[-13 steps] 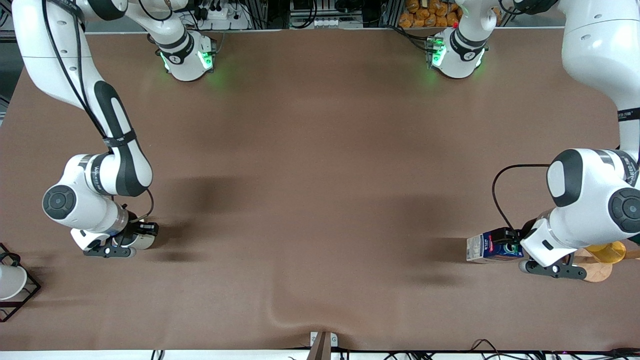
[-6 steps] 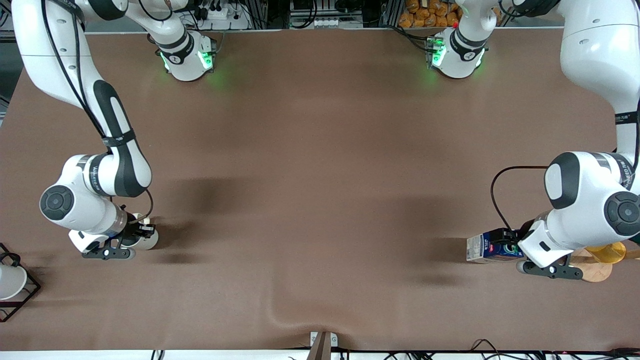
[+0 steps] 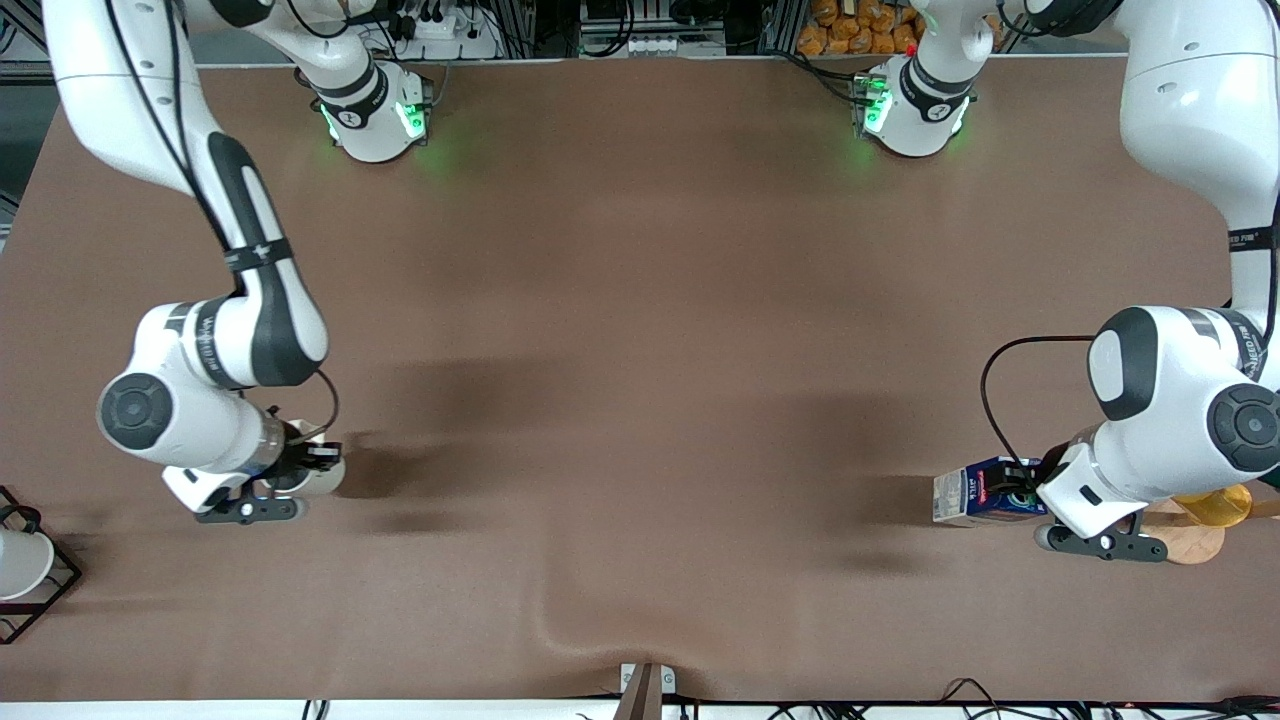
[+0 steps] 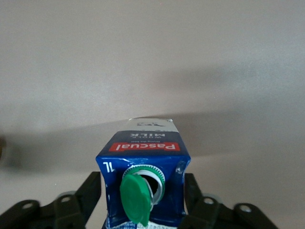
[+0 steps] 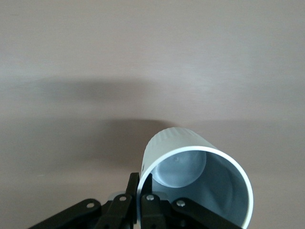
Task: Place milk next to cup
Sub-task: 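Close the right gripper on the mug rim while the left gripper grasps the milk, then carry the mug to mid-table with the right gripper while the left gripper lifts milk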
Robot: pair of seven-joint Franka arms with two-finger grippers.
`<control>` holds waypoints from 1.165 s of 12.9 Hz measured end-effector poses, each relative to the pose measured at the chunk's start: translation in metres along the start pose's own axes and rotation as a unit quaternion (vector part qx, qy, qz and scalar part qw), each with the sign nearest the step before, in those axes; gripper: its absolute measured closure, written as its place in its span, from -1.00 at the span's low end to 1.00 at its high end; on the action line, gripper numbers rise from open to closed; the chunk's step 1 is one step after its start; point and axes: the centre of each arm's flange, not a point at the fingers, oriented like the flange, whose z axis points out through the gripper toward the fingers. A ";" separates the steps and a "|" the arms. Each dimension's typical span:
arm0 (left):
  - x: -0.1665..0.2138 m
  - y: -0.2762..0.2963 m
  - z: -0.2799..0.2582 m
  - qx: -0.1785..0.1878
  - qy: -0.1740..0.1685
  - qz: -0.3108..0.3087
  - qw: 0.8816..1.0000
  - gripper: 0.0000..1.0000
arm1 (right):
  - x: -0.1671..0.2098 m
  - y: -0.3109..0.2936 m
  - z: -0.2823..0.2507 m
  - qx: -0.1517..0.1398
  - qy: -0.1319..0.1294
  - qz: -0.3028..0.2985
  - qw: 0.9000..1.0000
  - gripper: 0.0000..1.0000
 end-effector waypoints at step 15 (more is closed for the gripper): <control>-0.002 0.002 -0.033 0.008 0.001 0.004 1.000 0.05 | -0.130 -0.361 -0.021 0.012 -0.016 -0.042 0.999 0.92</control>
